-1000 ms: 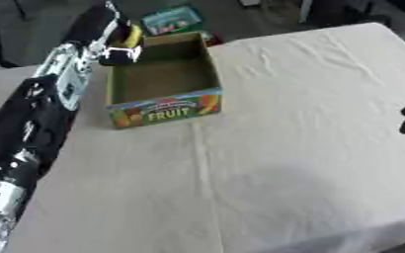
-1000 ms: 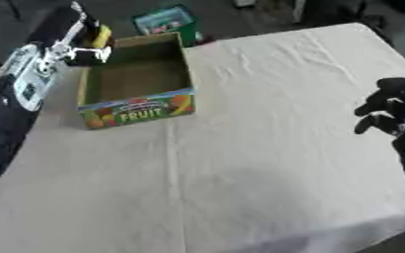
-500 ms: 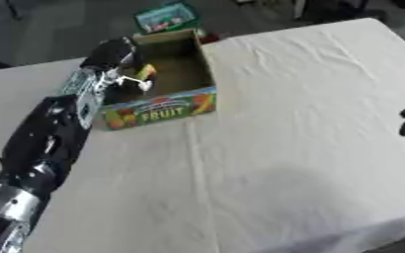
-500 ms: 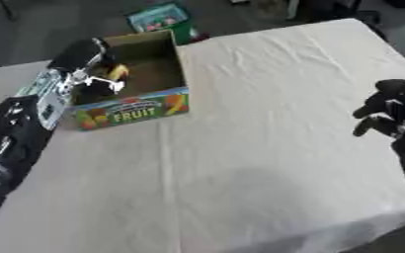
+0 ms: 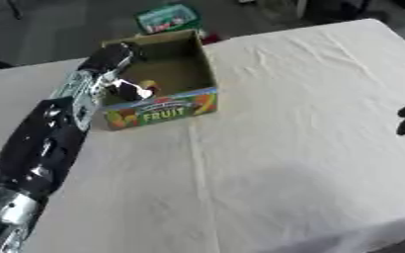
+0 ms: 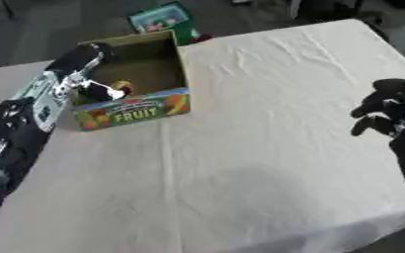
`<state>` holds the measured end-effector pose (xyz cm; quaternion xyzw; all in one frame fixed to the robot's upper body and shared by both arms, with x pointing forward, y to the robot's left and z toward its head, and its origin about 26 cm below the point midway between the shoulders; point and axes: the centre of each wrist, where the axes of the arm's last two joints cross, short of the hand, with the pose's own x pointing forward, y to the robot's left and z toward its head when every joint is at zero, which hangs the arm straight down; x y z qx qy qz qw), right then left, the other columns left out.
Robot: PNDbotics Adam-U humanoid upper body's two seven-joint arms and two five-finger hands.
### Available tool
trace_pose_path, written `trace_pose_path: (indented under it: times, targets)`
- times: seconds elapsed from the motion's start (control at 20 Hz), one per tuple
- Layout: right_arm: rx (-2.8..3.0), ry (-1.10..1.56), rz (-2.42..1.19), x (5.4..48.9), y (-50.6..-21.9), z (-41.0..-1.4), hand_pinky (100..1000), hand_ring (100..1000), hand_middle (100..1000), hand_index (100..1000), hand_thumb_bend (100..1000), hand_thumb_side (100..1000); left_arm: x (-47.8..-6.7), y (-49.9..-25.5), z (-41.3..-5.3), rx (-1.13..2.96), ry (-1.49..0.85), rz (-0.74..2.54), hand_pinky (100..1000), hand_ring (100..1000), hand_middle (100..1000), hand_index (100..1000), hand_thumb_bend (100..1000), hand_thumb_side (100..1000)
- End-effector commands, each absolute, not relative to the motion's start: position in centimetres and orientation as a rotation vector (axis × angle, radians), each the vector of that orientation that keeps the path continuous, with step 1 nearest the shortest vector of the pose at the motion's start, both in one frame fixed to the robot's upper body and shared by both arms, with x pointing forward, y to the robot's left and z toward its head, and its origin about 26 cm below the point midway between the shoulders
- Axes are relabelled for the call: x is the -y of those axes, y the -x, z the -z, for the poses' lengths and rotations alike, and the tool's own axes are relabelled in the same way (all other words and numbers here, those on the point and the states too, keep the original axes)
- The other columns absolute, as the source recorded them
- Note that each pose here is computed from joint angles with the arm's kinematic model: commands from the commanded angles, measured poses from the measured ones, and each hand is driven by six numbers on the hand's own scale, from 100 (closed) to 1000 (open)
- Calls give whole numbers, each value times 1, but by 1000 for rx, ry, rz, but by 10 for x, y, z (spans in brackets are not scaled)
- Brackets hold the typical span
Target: Pick up objects on the table and place them in the box.
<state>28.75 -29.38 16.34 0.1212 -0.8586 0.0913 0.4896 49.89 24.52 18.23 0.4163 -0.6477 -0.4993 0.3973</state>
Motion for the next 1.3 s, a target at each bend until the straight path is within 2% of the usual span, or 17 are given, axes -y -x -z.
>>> trace_pose_path:
  times: [0.05,0.2,0.55,0.6,0.7,0.85,1.1,1.3]
  targets:
    - [2107,-290,-231,295,-286,-169,423,560,530,695,100,583,-257,-495,-215,1804,-1087,1102,645,603,615,735,218,228]
    - [2106,-284,-223,296,-286,-168,423,561,530,695,100,583,-262,-487,-231,1948,-1000,938,618,563,569,706,100,248]
    - [2102,-272,-205,299,-285,-166,424,561,530,695,100,579,-287,-448,-254,2179,-728,576,598,539,540,686,100,401]
    - [2102,-270,-202,299,-284,-165,424,561,530,695,100,577,-291,-440,-254,2200,-689,520,592,534,533,679,100,472]
    - [2102,-267,-197,300,-284,-165,424,561,530,695,100,575,-298,-426,-251,2228,-603,412,588,533,530,673,100,545]
    - [2101,-268,-194,300,-284,-165,423,561,530,694,100,577,-308,-404,-241,2254,-484,275,587,535,532,673,100,603]
    - [2098,-263,-193,301,-284,-164,422,560,529,694,100,578,-319,-371,-224,2259,-371,154,586,536,532,675,100,643]
    - [2099,-260,-191,301,-284,-164,422,560,529,694,100,579,-321,-355,-202,2218,-314,79,580,532,528,674,100,683]
